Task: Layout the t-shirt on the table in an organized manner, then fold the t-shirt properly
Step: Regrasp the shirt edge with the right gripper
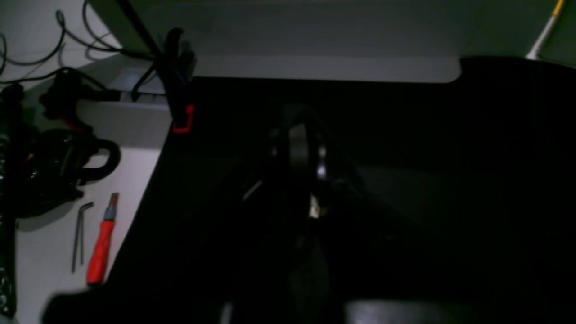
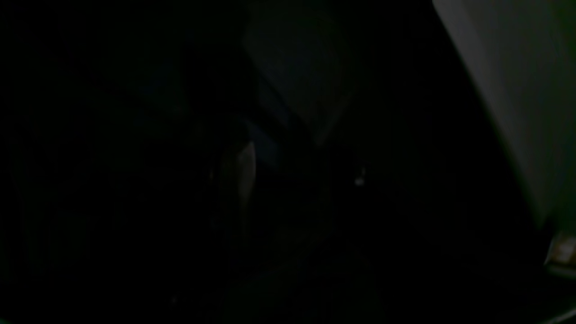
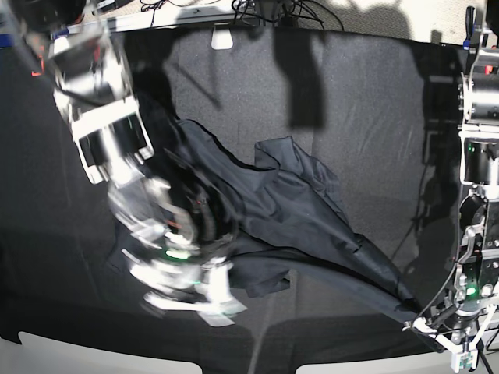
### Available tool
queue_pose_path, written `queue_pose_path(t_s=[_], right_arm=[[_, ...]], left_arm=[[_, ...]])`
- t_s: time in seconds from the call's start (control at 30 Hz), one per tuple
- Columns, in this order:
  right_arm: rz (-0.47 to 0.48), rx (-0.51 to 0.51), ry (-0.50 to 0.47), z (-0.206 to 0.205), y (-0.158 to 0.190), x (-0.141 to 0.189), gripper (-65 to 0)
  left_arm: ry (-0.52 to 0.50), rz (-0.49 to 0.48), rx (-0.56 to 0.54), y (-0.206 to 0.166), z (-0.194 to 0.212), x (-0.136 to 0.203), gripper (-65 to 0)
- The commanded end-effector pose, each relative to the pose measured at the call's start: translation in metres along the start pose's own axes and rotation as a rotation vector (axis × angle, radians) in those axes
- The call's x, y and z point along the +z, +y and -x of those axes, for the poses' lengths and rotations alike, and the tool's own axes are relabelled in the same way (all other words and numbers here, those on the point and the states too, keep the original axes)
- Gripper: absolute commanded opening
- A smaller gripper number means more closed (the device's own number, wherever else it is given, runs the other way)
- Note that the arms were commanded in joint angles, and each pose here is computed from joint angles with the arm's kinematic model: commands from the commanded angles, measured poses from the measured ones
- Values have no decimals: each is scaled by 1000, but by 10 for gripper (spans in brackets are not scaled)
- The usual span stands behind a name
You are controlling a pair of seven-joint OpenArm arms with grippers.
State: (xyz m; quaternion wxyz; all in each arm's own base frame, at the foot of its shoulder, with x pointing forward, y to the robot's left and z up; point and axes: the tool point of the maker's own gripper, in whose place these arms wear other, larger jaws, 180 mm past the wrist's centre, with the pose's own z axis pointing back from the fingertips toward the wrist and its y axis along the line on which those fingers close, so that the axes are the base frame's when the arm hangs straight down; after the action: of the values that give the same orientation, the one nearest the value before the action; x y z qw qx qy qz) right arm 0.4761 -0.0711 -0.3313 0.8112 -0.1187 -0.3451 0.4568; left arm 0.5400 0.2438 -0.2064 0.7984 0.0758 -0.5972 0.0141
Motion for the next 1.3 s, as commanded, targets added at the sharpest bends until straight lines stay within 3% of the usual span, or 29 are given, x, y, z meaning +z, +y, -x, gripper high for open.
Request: queue_pose_path(t_s=[0.0,0.17,0.37,0.57,0.67,0.83,1.03,1.27], right_arm=[[13,73,-12,-15,-11,5,-390],[-19,321,34,-22,23,-1,-390],[-20,421,87,-15,39,-4,-390],[26,367,66,-19,31,-5,-393],[18,356,28,-23,34,-9,-459],[75,309,22,-14,23,-20,-461],[119,327,75,0,18,-33,-461],[173,298,39,-4,10,-35,-462]], left_arm=[[-88,-5,-9,6,-35,1,-650],[-88,-5,-9,6,-35,1,-650],[-88,-5,-9,6,-35,1,-650],[-88,-5,-9,6,-35,1,-650],[-88,-5,-9,6,-35,1,-650],[-88,-5,-9,6,-35,1,-650],[-88,-5,-9,6,-35,1,-650],[-88,-5,-9,6,-35,1,-650]])
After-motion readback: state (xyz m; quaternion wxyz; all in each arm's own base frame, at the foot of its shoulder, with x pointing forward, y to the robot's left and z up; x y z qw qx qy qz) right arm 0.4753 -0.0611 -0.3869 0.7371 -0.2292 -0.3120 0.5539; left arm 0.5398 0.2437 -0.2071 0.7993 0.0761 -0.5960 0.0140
